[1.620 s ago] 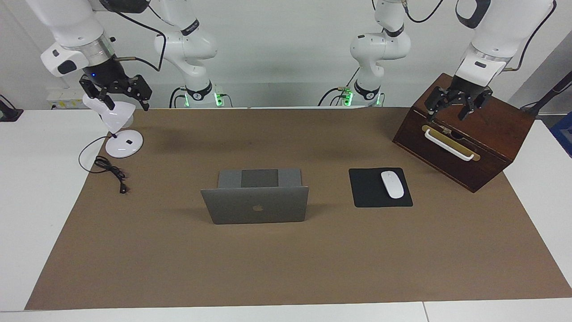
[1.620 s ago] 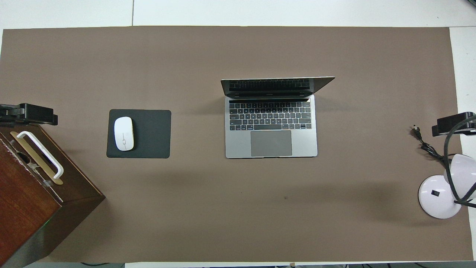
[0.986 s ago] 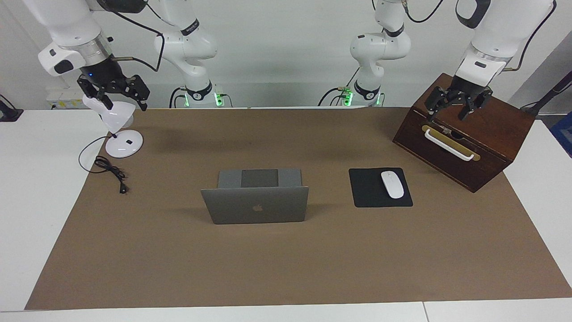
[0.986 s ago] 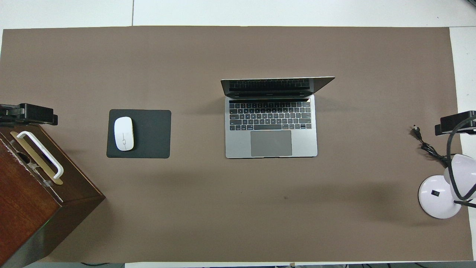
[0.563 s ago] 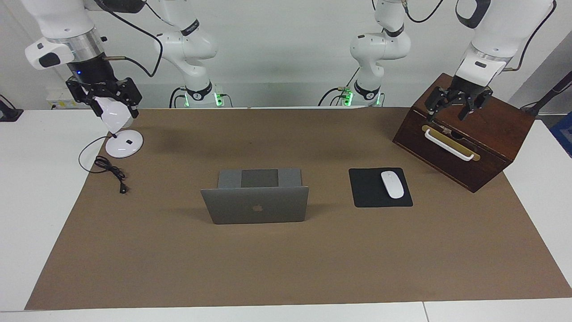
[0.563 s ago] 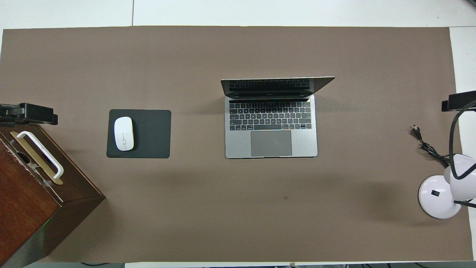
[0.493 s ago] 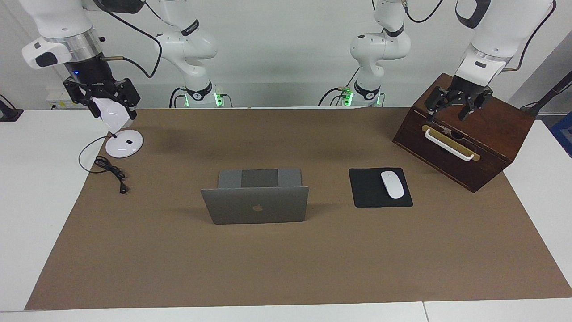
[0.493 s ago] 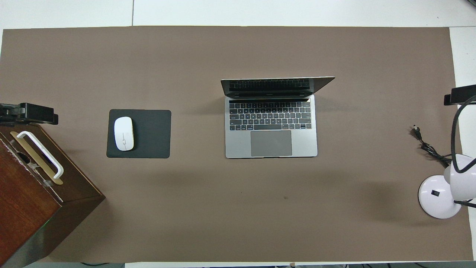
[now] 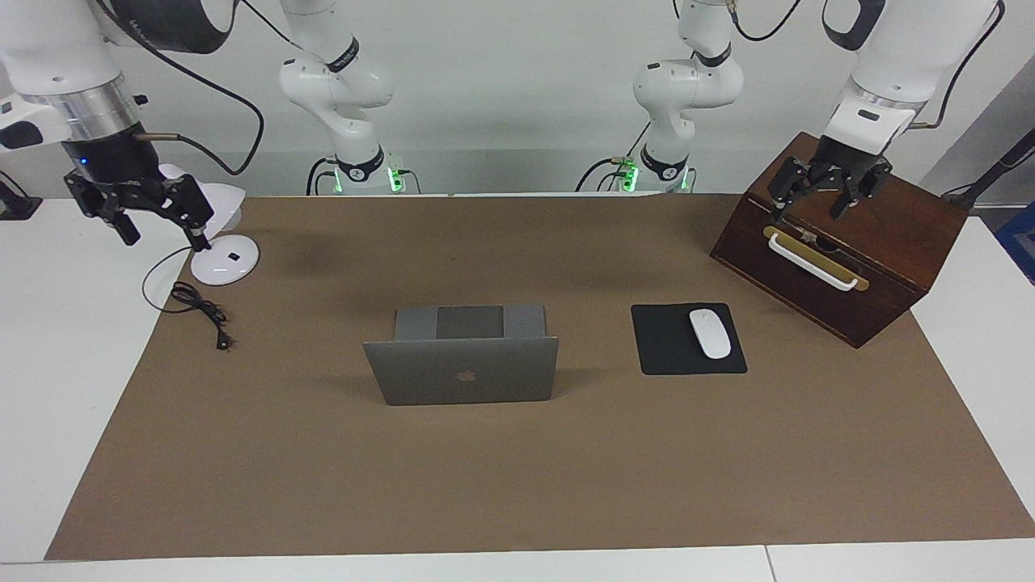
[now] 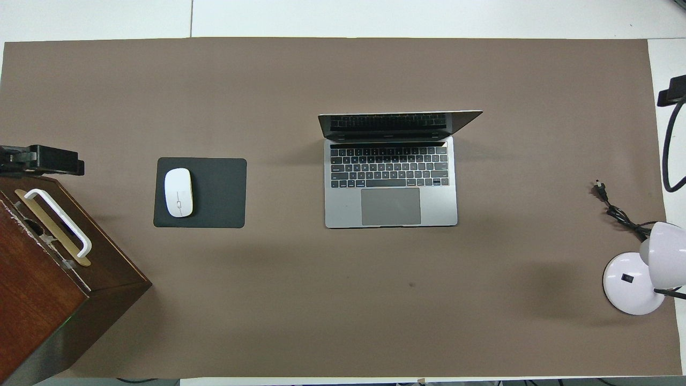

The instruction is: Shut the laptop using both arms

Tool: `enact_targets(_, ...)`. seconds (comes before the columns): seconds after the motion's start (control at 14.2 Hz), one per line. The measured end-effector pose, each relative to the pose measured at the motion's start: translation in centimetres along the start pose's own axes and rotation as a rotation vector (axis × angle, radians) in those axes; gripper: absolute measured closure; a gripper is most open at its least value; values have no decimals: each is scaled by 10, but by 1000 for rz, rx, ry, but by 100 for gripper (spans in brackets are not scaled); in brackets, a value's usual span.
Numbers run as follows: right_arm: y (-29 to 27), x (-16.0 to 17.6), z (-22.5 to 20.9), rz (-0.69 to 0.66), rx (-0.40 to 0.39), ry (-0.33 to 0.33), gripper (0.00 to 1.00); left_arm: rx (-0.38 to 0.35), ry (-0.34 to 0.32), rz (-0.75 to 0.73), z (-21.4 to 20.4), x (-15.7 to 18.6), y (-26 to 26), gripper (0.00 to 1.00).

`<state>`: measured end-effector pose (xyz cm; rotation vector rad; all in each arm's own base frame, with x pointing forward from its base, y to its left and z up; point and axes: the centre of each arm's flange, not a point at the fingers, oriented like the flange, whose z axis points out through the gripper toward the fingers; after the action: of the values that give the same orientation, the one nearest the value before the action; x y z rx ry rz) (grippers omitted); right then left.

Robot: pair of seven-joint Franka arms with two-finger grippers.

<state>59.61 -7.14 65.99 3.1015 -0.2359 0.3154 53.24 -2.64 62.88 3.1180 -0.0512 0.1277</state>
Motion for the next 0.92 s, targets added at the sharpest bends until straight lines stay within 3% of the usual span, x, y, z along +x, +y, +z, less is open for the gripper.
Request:
enact_targets(0.07, -1, 5, -1, -1, 0, 15, 0, 0, 1, -1, 0, 0, -1, 19)
enact_targets(0.21, -1, 12, 1, -1, -1, 35, 0, 0, 7, -5, -1, 1, -3, 25)
enact_targets(0.63, -15, 30, 19, -21, 6, 95, 0, 4, 77, -40, -6, 8, -23, 99)
enact_targets(0.92, -38, 36, 26, -56, 21, 122, 0, 4, 112, -26, -5, 14, -17, 99)
